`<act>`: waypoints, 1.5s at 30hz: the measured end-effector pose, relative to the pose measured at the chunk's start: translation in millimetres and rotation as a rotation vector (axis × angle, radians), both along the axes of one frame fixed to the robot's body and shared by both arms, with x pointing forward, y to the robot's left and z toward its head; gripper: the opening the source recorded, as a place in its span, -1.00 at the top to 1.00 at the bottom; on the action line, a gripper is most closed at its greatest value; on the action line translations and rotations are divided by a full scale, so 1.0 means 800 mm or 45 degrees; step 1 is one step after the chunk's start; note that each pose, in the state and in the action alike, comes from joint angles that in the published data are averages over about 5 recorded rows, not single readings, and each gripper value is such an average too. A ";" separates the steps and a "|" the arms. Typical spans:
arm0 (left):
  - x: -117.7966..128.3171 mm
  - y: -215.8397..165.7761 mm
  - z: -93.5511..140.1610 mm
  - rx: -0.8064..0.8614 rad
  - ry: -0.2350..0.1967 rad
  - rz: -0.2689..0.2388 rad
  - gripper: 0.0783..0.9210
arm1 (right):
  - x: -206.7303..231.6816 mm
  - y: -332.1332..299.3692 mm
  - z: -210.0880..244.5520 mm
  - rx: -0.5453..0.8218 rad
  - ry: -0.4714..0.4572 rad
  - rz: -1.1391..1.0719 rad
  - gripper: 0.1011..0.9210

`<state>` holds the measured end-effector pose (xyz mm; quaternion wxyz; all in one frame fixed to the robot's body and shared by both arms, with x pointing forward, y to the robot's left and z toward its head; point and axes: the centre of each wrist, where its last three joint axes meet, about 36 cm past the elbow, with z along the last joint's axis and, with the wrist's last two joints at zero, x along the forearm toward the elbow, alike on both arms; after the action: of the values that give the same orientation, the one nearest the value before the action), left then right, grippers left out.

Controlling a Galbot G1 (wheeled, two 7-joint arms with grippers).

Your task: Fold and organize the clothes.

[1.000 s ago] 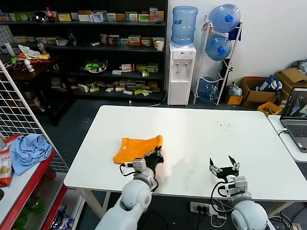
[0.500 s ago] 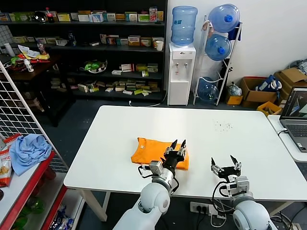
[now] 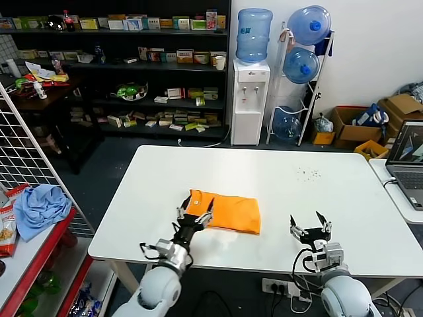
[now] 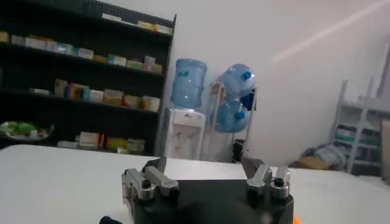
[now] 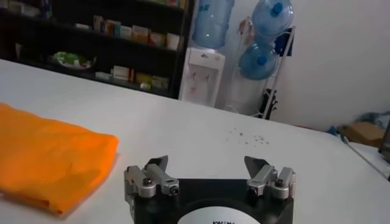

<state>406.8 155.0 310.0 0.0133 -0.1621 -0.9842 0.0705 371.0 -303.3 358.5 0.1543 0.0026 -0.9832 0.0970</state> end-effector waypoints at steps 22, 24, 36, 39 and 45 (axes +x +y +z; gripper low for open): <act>-0.036 0.120 -0.022 0.322 -0.116 0.124 -0.77 | -0.008 -0.003 -0.012 0.086 -0.160 0.074 -0.76; -0.038 0.122 -0.021 0.336 -0.125 0.124 -0.77 | -0.007 -0.003 -0.011 0.092 -0.172 0.073 -0.76; -0.042 0.129 -0.019 0.368 -0.164 0.140 -0.77 | -0.012 -0.002 -0.011 0.106 -0.191 0.066 -0.76; -0.045 0.128 -0.018 0.373 -0.161 0.138 -0.77 | -0.013 0.000 -0.012 0.108 -0.191 0.066 -0.76; -0.046 0.127 -0.014 0.377 -0.156 0.149 -0.77 | -0.012 0.002 -0.010 0.108 -0.195 0.069 -0.76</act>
<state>370.2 256.6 299.0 -0.0272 -0.1047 -0.9905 -0.0847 361.6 -301.6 350.6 0.0759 0.0283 -0.9950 0.0592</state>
